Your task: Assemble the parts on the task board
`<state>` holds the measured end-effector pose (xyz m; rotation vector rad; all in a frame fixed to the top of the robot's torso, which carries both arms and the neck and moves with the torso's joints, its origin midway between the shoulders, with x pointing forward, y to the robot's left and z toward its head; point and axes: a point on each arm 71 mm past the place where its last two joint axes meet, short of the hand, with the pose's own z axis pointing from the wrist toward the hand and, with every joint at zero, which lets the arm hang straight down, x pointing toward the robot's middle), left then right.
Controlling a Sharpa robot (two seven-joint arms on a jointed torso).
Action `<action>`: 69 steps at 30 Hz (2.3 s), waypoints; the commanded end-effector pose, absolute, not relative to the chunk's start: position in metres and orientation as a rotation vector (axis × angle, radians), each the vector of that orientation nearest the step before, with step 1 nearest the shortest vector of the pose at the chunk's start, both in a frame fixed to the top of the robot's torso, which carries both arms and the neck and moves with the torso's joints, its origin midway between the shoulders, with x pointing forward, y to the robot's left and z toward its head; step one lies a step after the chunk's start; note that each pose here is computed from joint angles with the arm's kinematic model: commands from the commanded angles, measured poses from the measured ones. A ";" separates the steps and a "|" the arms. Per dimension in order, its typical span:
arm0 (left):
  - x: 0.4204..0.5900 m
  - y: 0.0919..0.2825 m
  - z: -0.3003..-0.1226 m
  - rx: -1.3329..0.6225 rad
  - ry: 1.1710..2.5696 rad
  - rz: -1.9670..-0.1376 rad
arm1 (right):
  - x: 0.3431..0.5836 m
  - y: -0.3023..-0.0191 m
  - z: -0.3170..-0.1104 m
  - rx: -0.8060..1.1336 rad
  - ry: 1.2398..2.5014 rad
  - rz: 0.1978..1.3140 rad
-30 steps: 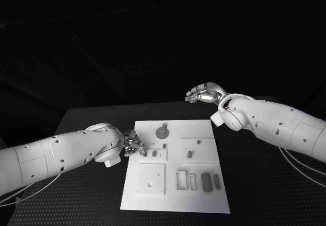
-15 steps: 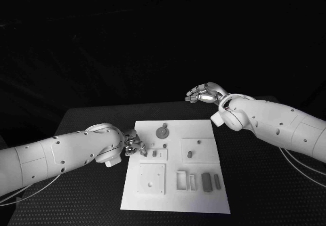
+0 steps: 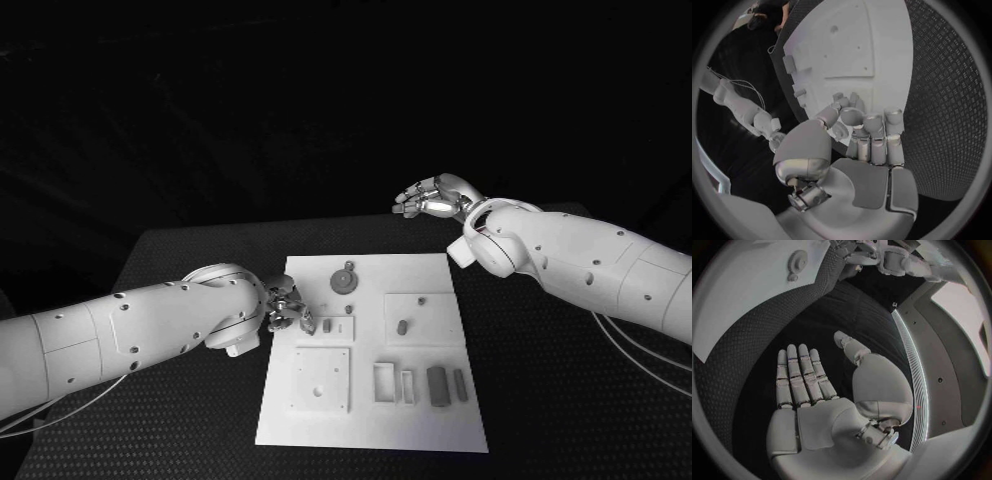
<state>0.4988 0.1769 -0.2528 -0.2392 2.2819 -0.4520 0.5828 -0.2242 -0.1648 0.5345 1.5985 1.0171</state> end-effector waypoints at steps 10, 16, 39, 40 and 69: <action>0.494 0.171 -0.256 -0.204 2.267 -0.457 | 0.582 -0.224 -0.165 0.530 1.599 1.025; 0.495 0.174 -0.255 -0.226 2.239 -0.457 | 0.582 -0.225 -0.164 0.530 1.598 1.024; 0.485 0.196 -0.256 -0.523 2.123 -0.504 | 0.582 -0.232 -0.164 0.537 1.593 1.013; 0.484 0.197 -0.256 -0.527 2.120 -0.506 | 0.581 -0.232 -0.164 0.537 1.593 1.013; 0.477 0.188 -0.263 -0.490 2.120 -0.507 | 0.581 -0.231 -0.164 0.537 1.594 1.014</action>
